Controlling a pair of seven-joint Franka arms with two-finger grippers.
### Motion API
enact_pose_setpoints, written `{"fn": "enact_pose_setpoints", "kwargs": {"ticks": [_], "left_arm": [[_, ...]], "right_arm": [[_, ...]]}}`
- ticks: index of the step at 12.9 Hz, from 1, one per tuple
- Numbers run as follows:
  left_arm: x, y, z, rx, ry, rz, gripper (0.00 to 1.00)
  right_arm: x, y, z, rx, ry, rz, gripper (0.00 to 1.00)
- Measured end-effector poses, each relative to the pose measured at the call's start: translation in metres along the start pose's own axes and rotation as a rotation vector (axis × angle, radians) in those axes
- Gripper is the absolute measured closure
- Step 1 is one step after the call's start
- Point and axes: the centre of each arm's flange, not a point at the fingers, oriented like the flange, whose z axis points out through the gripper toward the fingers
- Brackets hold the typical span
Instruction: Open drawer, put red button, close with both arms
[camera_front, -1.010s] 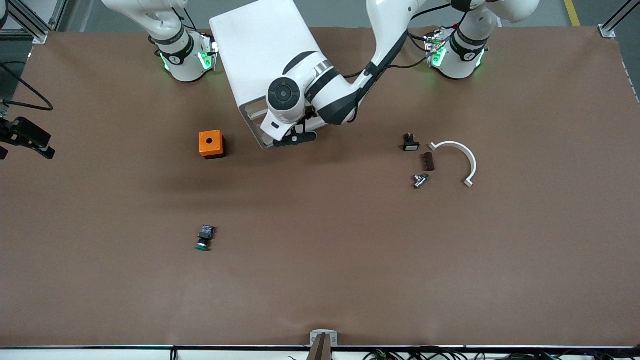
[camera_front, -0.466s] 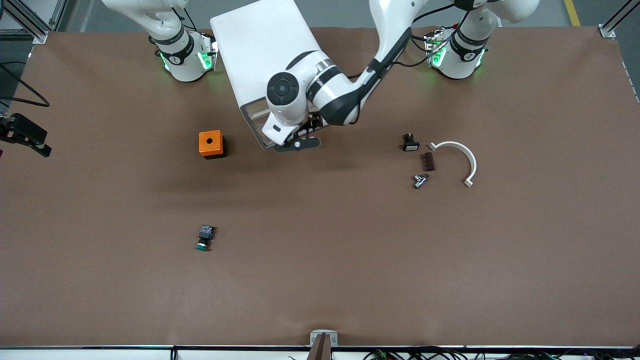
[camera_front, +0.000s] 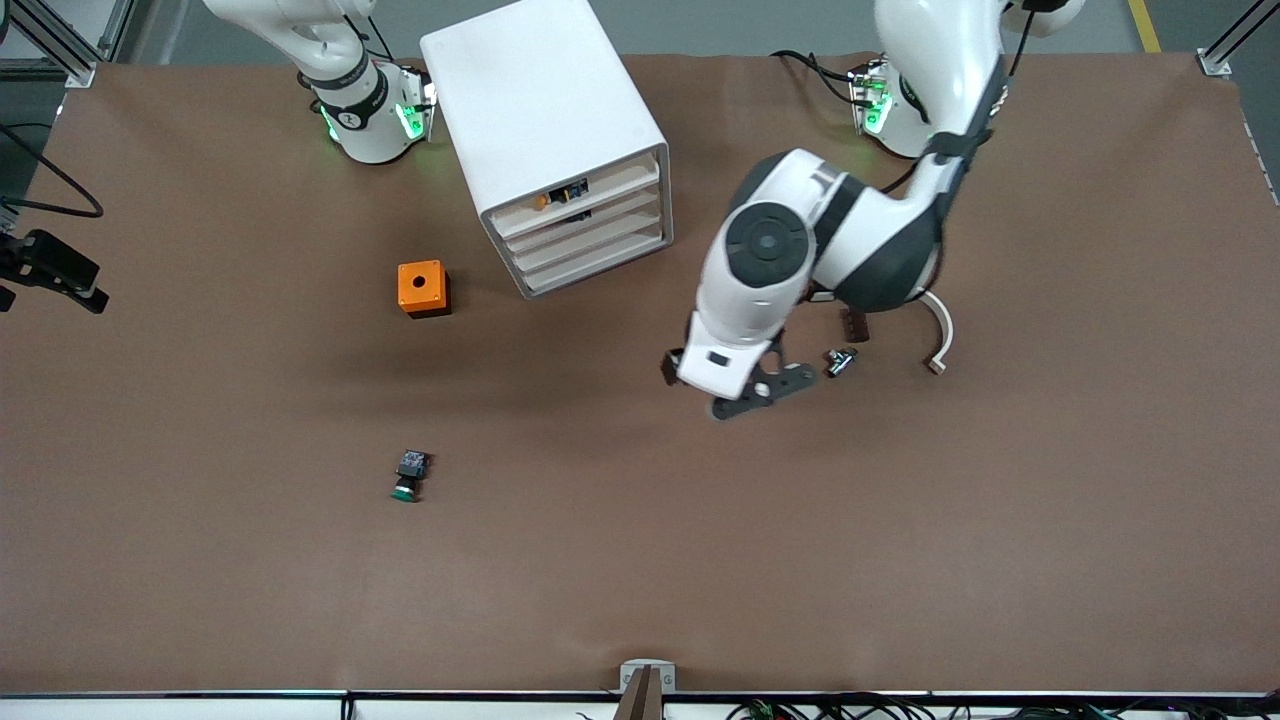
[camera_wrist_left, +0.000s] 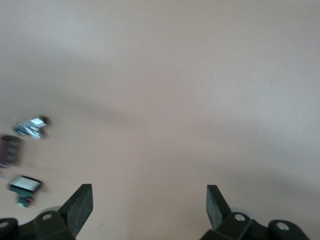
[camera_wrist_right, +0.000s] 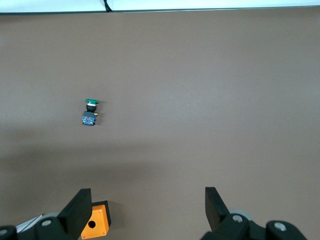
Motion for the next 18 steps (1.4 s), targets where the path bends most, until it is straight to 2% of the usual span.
{"fn": "enact_pose_setpoints", "kwargs": {"ticks": [4, 7, 13, 18], "left_arm": [[0.075, -0.078, -0.056, -0.007, 0.036, -0.057, 0.00], [0.105, -0.133, -0.099, -0.009, 0.042, -0.036, 0.00], [0.130, -0.226, -0.166, 0.001, 0.037, 0.100, 0.00], [0.122, -0.259, -0.189, 0.032, -0.003, 0.155, 0.00]], "right_arm": [[0.000, -0.003, -0.001, 0.001, 0.002, -0.005, 0.00], [0.001, -0.005, -0.003, 0.000, 0.005, -0.024, 0.00], [-0.001, -0.002, -0.002, 0.001, -0.011, 0.004, 0.00], [-0.005, -0.005, 0.001, 0.002, -0.044, 0.040, 0.00]]}}
